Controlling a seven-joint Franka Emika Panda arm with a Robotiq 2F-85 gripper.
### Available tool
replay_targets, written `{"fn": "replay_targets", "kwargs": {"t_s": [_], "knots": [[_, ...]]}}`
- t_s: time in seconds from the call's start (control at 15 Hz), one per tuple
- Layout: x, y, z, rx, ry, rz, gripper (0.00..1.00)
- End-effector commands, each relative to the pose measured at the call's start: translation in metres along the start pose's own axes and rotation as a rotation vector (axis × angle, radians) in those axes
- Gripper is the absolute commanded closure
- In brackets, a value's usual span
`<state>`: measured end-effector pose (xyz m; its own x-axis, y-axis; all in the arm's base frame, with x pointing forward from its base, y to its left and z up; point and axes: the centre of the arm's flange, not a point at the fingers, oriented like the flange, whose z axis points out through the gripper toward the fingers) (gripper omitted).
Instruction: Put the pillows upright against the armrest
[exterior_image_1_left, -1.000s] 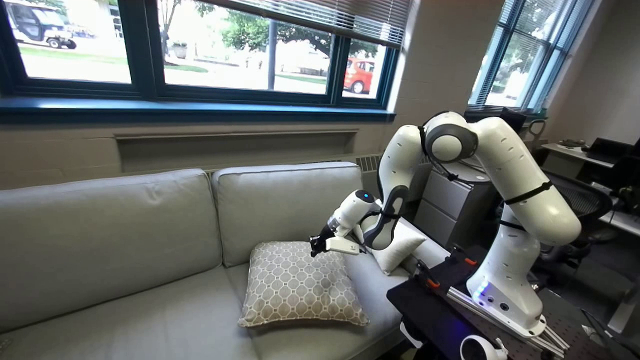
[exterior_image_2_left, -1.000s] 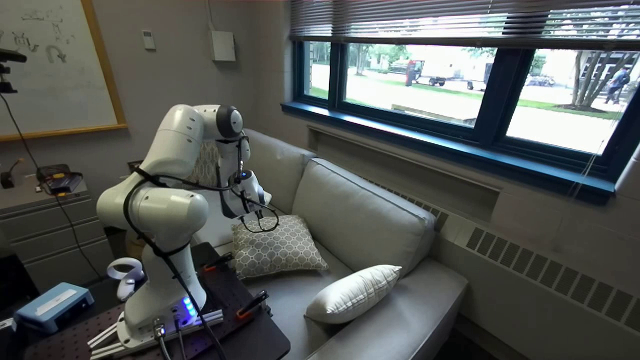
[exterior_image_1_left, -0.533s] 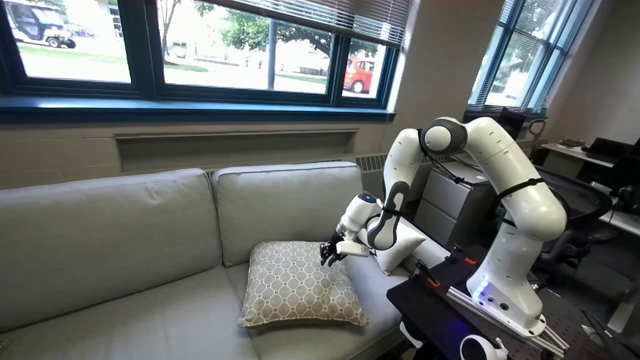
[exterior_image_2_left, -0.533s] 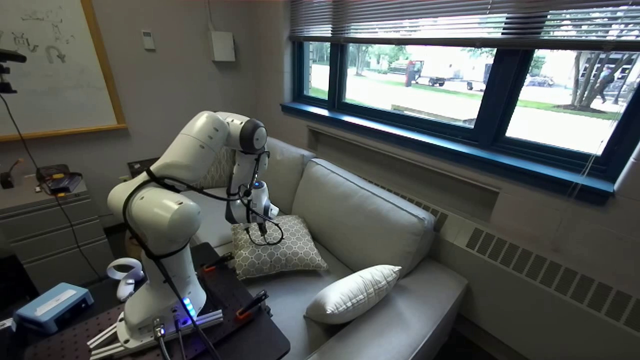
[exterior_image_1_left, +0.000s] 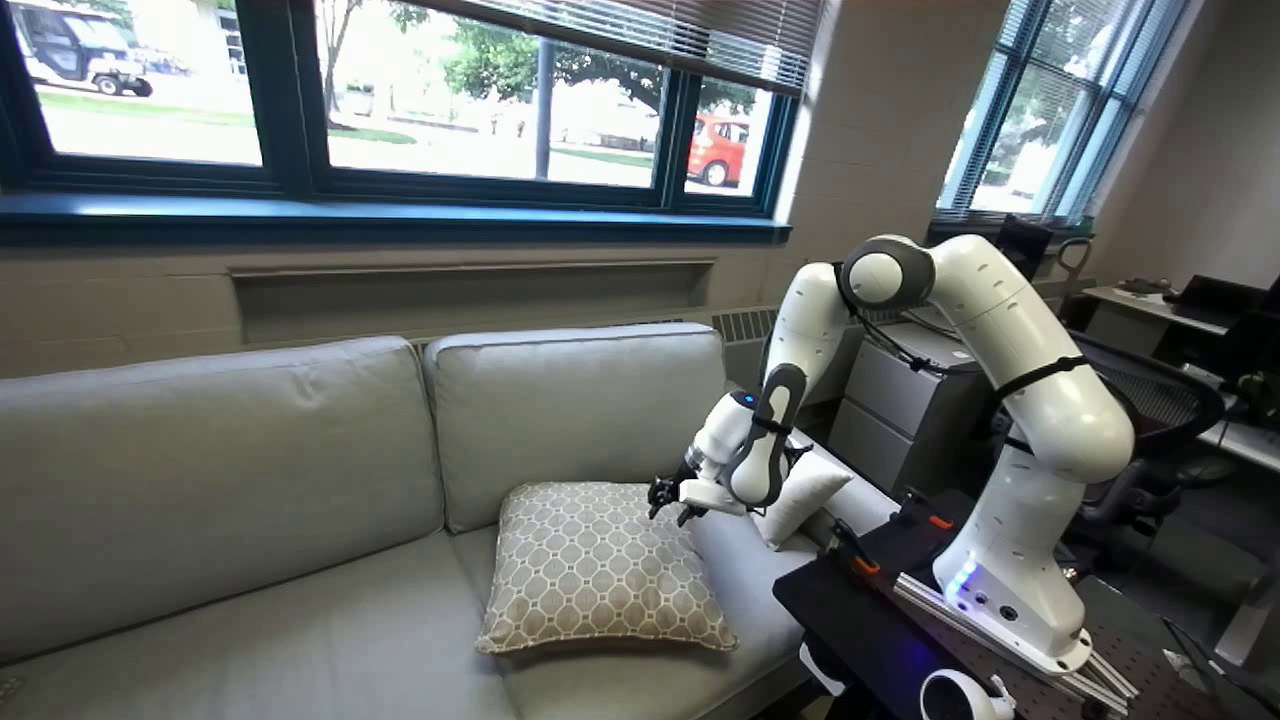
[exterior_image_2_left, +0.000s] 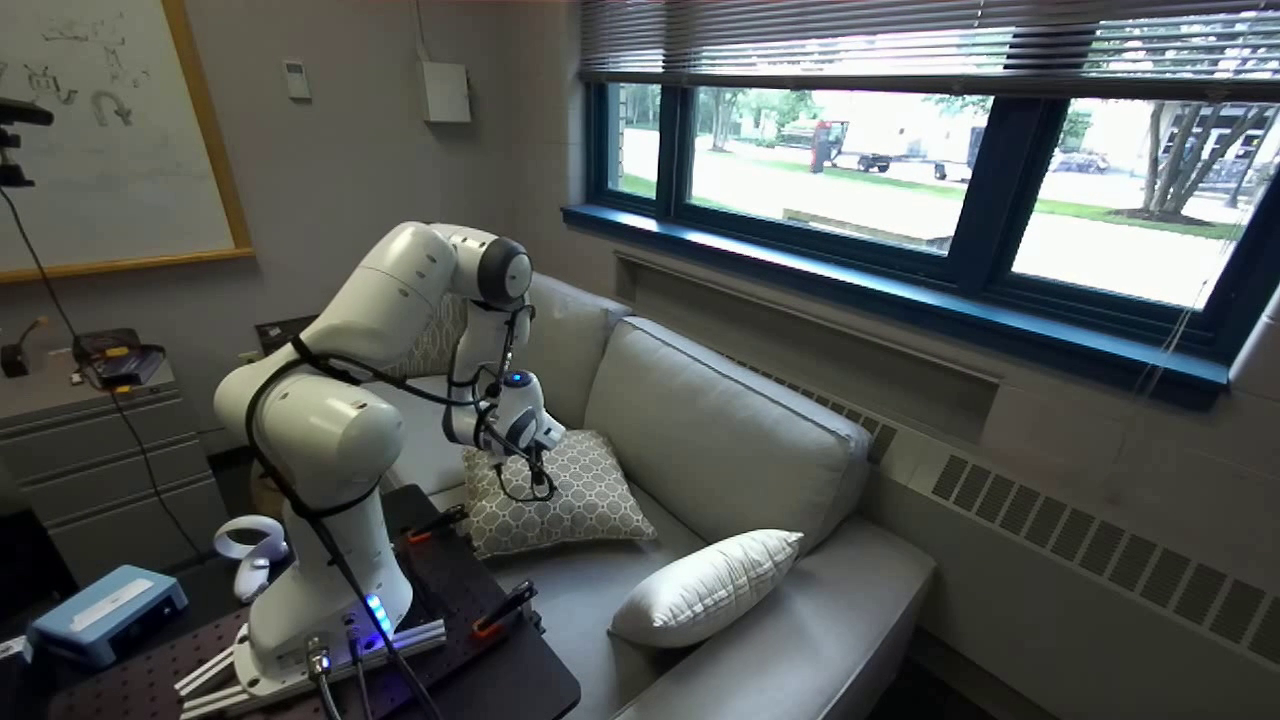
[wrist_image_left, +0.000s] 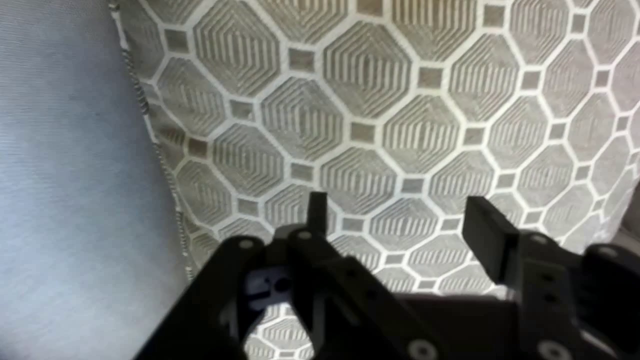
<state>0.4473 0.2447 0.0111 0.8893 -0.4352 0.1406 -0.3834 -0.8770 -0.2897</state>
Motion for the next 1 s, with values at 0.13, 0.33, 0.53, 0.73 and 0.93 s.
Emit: {"fn": "replay_targets", "kwargs": {"t_s": [0.13,0.33,0.53,0.73,0.93], "knots": [[0.026,0.068,-0.014,0.004,0.058,0.155,0.00],[0.052,0.079,-0.005,0.058,0.004,0.218,0.00],[0.074,0.083,0.005,0.077,-0.083,0.361,0.00],[0.094,0.090,0.022,0.125,-0.098,0.543,0.00],[0.115,0.099,0.041,0.140,0.026,0.668,0.00]]}}
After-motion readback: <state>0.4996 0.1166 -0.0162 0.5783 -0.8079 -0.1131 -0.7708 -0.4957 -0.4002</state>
